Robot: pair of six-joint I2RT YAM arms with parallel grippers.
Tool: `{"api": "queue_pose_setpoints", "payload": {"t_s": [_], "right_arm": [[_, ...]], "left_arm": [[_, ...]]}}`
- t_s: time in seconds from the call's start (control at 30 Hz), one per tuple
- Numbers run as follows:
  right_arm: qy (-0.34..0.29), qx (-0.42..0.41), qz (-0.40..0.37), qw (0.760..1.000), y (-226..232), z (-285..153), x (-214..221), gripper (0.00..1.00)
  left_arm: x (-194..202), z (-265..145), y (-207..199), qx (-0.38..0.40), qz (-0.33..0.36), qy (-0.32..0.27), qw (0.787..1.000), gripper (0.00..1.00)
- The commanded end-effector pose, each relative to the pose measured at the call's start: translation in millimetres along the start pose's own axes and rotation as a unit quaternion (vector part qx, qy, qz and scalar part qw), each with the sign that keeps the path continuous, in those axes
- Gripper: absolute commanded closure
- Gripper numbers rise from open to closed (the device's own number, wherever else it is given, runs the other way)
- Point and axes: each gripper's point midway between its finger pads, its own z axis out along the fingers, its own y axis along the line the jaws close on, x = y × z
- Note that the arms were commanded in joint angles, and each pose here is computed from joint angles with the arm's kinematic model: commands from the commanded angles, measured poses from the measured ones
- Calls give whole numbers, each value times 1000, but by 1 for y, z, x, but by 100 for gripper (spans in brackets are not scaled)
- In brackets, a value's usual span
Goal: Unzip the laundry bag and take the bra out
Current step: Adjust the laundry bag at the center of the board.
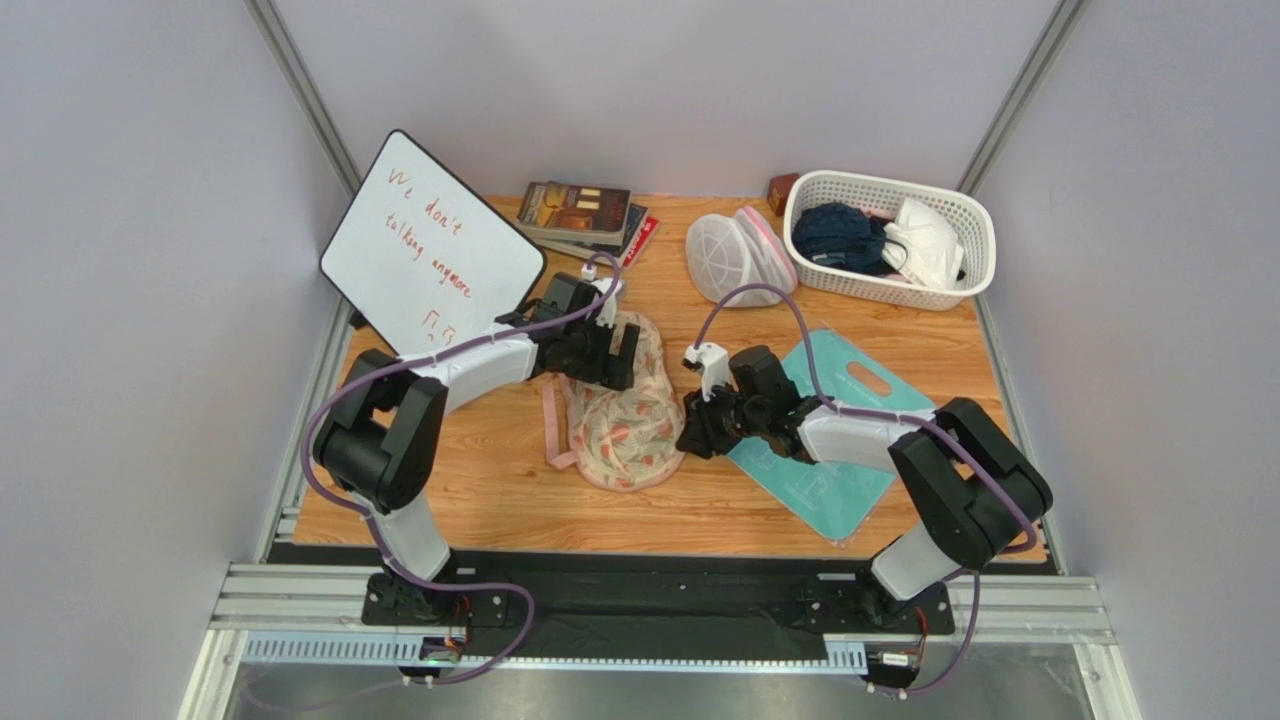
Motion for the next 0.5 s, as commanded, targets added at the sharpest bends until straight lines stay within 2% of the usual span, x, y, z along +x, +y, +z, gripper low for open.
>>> {"api": "queue_pose_setpoints", "payload": {"t_s": [0.0, 0.2, 0.47], "right_arm": [[-9, -26, -12, 1000, 11, -2, -13, 69], [12, -49, 11, 999, 19, -2, 0, 65], [-1, -63, 15, 998, 27, -8, 2, 60]], "left_arm": [[-2, -1, 2, 0, 0, 5, 1000, 8], [-2, -1, 1, 2, -1, 4, 1000, 8], [-3, -2, 0, 4, -2, 3, 1000, 7]]}}
